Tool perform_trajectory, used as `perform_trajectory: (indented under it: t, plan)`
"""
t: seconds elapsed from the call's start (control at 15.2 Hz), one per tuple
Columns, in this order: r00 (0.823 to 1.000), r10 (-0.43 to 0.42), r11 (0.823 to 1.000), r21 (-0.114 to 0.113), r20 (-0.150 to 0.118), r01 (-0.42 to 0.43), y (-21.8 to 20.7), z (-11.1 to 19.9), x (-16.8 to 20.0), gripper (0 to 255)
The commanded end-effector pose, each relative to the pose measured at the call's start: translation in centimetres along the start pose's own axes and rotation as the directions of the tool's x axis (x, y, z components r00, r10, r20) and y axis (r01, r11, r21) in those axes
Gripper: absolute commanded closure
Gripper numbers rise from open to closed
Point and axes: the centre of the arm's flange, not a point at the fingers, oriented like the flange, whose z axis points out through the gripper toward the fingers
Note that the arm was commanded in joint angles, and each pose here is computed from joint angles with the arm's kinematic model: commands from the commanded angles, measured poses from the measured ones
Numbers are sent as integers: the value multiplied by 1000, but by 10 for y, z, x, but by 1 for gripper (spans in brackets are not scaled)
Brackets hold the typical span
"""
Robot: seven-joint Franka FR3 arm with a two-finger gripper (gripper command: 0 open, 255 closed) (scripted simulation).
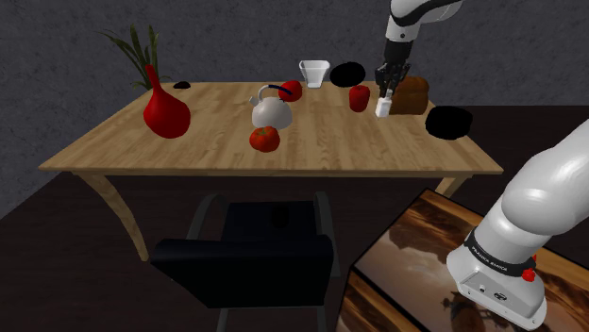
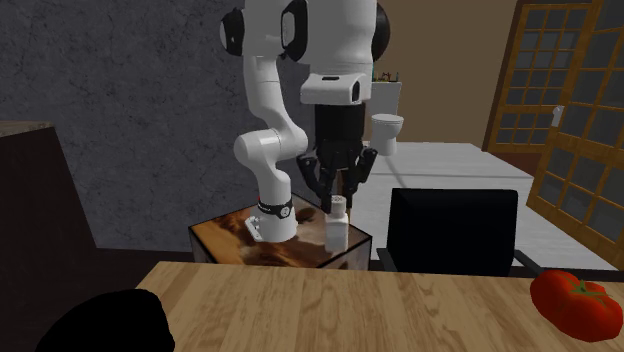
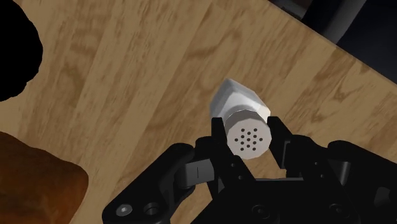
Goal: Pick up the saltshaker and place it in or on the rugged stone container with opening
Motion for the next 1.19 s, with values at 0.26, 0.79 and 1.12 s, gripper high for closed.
perform_trajectory:
  t: [0.26, 0.79, 1.12]
  plan:
    - [1000, 0, 1000, 0, 0, 0, 12, -25, -2, 255]
    - [1000, 0, 1000, 0, 0, 0, 116, -38, -16, 255]
    - [1000, 0, 1000, 0, 0, 0, 181, -46, -25, 255]
